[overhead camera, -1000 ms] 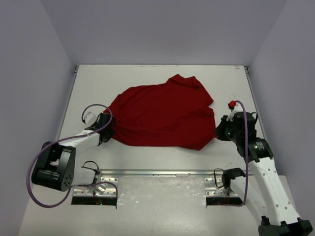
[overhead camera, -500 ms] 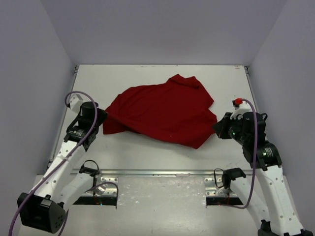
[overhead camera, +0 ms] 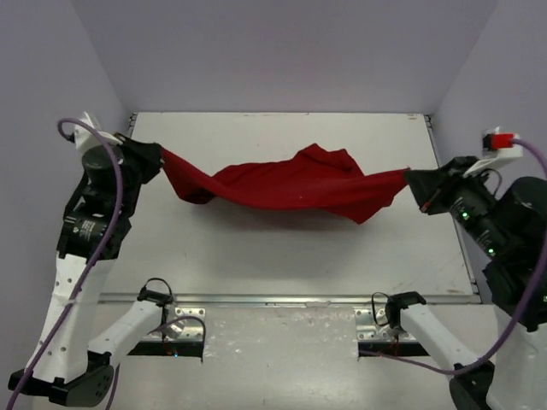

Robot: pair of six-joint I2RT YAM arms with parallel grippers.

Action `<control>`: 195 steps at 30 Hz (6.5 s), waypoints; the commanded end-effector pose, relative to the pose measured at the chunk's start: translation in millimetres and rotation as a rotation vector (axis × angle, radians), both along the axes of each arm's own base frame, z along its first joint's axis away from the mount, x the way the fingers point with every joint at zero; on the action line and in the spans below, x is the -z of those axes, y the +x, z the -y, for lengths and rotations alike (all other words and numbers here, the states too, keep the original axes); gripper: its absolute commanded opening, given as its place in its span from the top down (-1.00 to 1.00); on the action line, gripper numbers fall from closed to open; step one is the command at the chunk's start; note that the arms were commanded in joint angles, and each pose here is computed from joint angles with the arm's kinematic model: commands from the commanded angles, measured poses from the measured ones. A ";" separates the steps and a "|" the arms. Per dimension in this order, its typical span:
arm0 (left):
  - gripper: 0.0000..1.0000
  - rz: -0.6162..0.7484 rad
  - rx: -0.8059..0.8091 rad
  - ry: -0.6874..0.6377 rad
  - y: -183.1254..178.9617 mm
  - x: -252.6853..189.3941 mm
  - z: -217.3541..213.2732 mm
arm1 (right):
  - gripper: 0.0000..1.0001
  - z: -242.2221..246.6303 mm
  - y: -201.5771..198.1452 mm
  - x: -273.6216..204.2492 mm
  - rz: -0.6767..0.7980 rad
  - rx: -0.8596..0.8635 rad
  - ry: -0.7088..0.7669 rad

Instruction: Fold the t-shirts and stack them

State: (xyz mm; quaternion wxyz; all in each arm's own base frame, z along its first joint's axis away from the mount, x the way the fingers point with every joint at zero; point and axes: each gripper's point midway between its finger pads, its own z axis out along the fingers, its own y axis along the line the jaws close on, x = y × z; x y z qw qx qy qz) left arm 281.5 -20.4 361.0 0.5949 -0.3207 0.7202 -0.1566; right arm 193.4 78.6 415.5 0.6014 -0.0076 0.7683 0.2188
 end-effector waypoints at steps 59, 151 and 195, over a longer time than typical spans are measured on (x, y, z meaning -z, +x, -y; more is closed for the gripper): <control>0.99 -0.073 -0.064 0.143 267.5 13.6 0.3 | 0.97 80.9 384.2 79.7 -0.214 0.083 0.222; 0.99 0.572 0.269 0.320 -6.7 -231.4 31.6 | 0.97 182.6 130.2 -168.7 0.254 0.671 0.035; 0.99 0.069 0.162 0.152 162.4 -7.8 29.2 | 0.97 79.7 280.0 3.1 -0.006 0.435 -0.285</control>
